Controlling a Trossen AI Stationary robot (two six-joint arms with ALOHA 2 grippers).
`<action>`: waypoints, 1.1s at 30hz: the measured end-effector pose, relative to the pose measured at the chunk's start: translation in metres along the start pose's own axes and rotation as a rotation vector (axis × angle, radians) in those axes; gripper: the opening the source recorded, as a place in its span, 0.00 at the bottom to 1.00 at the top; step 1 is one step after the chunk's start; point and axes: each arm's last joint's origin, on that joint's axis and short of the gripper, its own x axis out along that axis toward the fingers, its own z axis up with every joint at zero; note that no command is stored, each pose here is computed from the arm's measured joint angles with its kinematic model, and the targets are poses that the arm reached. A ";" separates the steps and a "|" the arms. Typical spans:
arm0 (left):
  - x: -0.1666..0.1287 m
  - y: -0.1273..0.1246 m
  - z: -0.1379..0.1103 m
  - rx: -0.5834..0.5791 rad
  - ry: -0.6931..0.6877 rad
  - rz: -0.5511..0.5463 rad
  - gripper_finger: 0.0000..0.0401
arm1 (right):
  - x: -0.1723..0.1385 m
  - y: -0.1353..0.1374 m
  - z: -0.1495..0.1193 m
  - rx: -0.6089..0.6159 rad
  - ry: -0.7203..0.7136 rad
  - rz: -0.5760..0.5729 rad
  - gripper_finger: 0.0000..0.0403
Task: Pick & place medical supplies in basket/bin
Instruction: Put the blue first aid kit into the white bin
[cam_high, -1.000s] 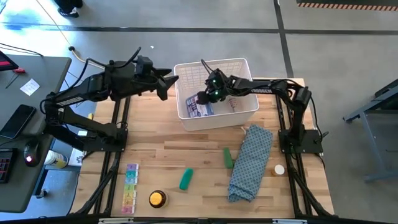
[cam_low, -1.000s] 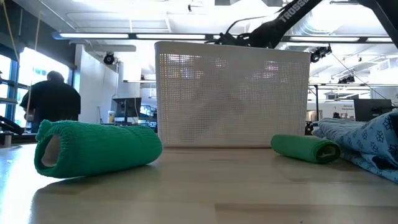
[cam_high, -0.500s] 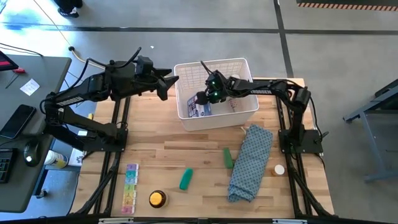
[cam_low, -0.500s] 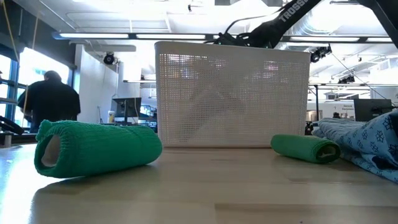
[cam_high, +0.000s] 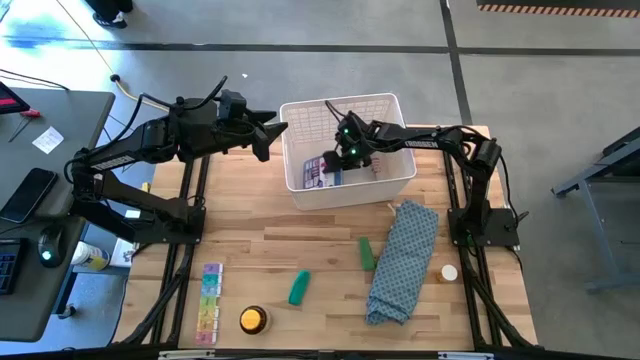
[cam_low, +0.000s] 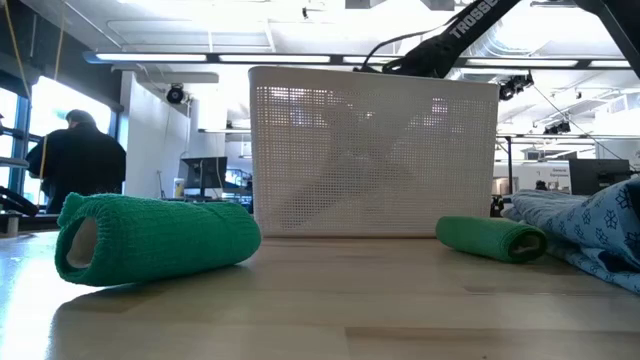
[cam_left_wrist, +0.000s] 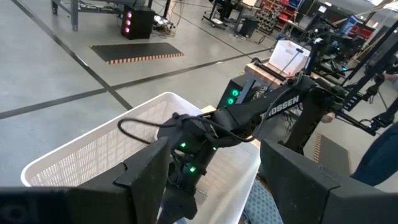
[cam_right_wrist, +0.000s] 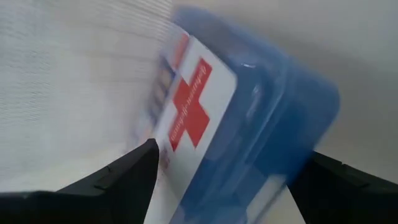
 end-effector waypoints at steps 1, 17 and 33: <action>0.000 0.000 0.000 -0.001 0.003 -0.006 0.71 | 0.000 -0.002 -0.002 -0.008 0.008 -0.032 0.78; 0.000 -0.001 0.000 0.003 0.010 -0.021 0.71 | 0.002 0.000 -0.001 -0.055 -0.088 -0.117 0.78; 0.000 -0.001 0.000 0.001 0.012 -0.027 0.71 | 0.002 0.012 0.005 0.056 -0.122 0.030 0.78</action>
